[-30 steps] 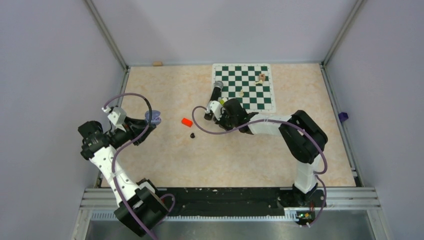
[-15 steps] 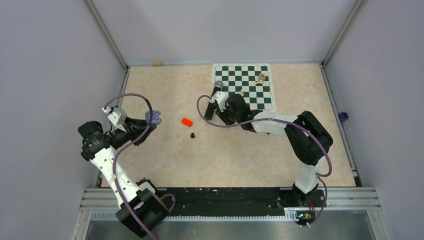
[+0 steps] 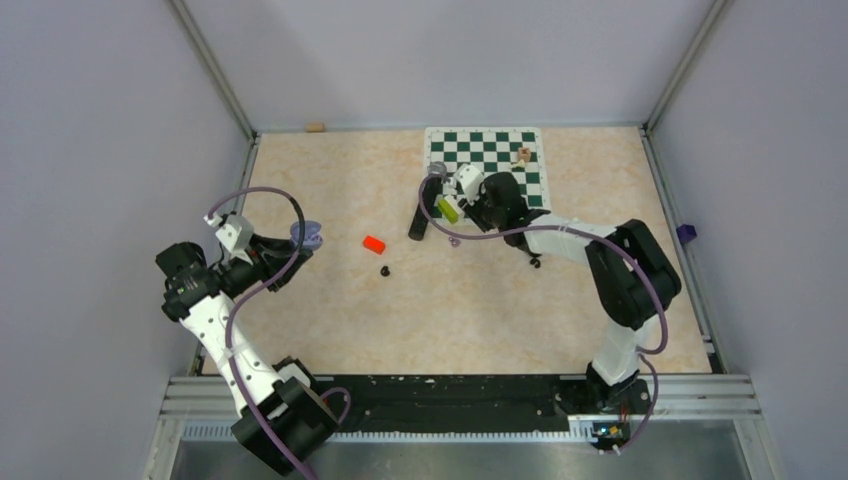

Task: Insert the wireless bluetooth earbuds into the charging case
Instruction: Adjust the earbud at the center of the board.

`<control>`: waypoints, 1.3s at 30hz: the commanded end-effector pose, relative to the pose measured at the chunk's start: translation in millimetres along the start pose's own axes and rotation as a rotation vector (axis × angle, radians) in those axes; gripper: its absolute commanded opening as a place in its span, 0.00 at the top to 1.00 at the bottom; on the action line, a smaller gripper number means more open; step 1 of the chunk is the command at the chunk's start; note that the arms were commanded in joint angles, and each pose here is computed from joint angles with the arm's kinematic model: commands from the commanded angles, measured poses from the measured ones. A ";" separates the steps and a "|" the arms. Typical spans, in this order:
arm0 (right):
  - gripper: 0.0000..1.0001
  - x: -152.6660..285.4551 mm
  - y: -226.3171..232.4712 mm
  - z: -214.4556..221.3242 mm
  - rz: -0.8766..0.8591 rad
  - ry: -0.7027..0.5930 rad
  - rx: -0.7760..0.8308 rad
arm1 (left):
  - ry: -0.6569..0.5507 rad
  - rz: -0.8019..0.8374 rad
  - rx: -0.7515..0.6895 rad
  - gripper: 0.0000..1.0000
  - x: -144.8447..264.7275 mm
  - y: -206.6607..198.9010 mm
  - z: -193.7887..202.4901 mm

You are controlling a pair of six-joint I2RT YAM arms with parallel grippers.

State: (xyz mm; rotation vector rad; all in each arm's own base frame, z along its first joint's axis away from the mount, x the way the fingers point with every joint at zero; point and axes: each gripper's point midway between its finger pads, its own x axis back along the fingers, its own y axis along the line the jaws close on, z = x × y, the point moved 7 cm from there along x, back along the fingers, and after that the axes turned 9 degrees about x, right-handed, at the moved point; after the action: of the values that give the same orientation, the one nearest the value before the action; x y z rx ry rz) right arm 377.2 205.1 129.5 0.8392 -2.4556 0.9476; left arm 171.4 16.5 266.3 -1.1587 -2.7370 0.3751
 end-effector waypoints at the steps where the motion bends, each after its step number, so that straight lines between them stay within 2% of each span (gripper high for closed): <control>1: 0.59 -11.1 9.5 17.7 -0.006 0.068 0.052 | -0.108 0.101 -0.030 1.00 -2.5 -15.1 -16.9; 10: 0.63 -17.7 25.6 23.5 -0.102 0.091 0.046 | -0.109 0.103 -0.026 1.00 -2.7 -14.1 -16.3; 26: 0.63 -22.2 68.2 12.6 -0.218 0.120 0.209 | -0.109 0.102 -0.032 1.00 -2.6 -14.6 -16.4; 39: 0.66 -10.1 89.6 1.4 -0.358 0.075 0.187 | -0.109 0.101 -0.032 1.00 -2.5 -15.0 -16.2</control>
State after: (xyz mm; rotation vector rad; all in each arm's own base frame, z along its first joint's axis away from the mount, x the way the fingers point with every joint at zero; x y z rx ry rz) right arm 342.9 250.2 80.1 1.1204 -2.1532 1.1162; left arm 171.3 16.4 266.4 -1.1584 -2.7364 0.3766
